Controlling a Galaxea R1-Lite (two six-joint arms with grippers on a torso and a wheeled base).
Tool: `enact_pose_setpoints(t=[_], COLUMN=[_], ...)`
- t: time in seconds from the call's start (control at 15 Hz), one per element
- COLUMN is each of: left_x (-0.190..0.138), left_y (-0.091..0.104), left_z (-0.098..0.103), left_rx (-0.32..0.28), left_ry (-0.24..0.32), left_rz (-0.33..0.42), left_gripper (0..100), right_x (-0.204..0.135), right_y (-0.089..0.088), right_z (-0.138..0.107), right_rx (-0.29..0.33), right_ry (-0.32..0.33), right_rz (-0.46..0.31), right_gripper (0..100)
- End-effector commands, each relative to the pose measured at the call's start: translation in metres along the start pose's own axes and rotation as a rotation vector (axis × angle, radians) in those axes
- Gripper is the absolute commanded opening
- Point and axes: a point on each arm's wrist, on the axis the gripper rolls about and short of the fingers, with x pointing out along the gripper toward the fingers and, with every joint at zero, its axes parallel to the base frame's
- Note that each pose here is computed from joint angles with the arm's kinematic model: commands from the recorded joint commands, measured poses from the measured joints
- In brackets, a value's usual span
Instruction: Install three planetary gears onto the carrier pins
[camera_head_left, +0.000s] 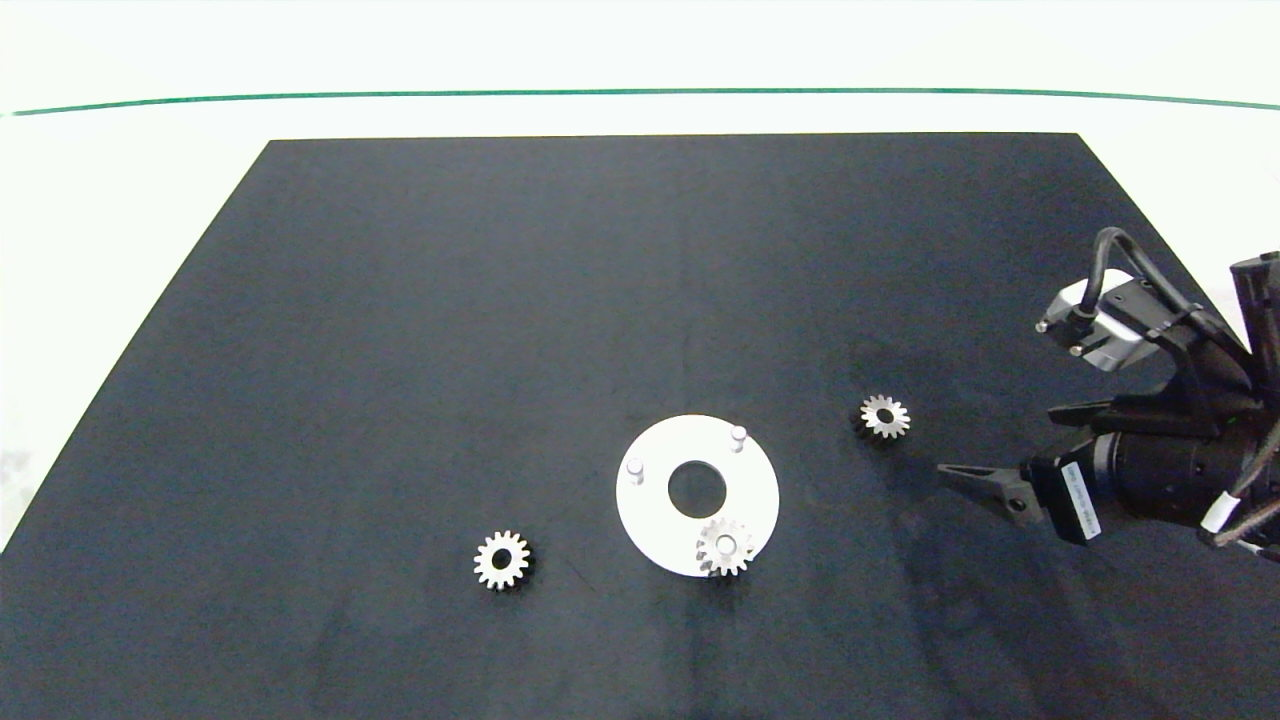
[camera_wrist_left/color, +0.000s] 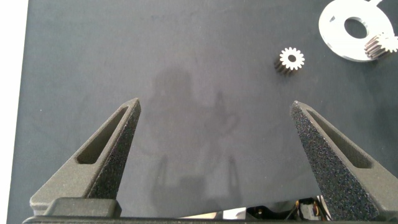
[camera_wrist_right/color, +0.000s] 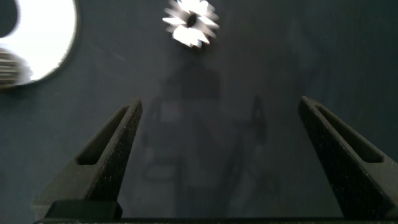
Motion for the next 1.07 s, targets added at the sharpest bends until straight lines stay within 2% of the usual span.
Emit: enact_pose_setpoints(t=[0.07, 0.27, 0.4, 0.6, 1.07], left_x=[-0.001, -0.001, -0.002, -0.002, -0.002], left_y=[0.0, 0.0, 0.0, 0.0, 0.0], left_z=[0.0, 0.0, 0.001, 0.001, 0.002], left_rx=[0.002, 0.002, 0.001, 0.001, 0.002], left_ry=[-0.004, -0.004, -0.011, -0.01, -0.013], left_rz=[0.001, 0.001, 0.0, 0.0, -0.002], left_gripper=[100, 100, 100, 100, 100], right_x=[0.018, 0.05, 0.065, 0.072, 0.081], right_y=[-0.015, -0.01, -0.002, 0.007, 0.009], right_z=[-0.004, 0.003, 0.002, 0.004, 0.018], right_rx=[0.048, 0.048, 0.038, 0.022, 0.024], right_ry=[0.022, -0.012, -0.005, -0.005, -0.032], right_rz=[-0.028, -0.015, 0.008, 0.041, 0.043], right_gripper=[100, 100, 100, 100, 100])
